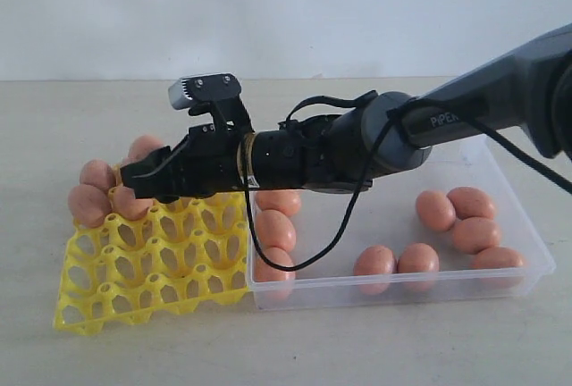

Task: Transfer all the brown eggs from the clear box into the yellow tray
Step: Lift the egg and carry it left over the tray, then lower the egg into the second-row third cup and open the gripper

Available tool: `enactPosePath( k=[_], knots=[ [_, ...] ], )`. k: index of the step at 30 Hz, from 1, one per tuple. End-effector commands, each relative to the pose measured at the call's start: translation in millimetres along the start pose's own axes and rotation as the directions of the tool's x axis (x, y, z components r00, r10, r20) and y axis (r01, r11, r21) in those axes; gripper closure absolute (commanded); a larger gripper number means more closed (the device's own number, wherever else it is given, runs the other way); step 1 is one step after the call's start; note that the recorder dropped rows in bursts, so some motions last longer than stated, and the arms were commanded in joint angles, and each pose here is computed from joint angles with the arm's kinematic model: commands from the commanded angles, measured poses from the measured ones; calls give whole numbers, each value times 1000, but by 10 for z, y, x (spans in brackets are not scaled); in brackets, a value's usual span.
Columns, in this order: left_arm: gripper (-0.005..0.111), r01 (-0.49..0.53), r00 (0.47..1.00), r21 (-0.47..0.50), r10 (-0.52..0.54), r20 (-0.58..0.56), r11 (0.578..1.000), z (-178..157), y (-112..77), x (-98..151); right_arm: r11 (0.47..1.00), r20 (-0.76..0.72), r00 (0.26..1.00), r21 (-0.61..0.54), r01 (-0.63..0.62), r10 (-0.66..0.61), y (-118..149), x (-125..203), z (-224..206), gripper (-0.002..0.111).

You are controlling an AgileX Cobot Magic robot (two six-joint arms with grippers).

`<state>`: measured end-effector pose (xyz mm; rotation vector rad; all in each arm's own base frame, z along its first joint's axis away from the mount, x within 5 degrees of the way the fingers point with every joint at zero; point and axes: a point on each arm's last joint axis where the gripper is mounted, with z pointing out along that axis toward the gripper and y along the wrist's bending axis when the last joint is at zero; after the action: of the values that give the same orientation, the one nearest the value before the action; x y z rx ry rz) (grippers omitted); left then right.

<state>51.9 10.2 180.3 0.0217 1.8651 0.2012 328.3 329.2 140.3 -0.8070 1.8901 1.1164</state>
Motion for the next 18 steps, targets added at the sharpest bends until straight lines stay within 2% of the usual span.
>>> enactPosePath(
  k=[1,5,18],
  knots=[
    [85,2,1000,7,-2,6,1000,3,-6,4,992,-61,996,104,76,-70,-103,19,-19,109],
    [85,2,1000,7,-2,6,1000,3,-6,4,985,-110,986,106,134,-122,-124,76,-13,109],
    [85,2,1000,7,-2,6,1000,3,-6,4,979,-149,976,107,175,-158,-177,202,32,109]
  ],
)
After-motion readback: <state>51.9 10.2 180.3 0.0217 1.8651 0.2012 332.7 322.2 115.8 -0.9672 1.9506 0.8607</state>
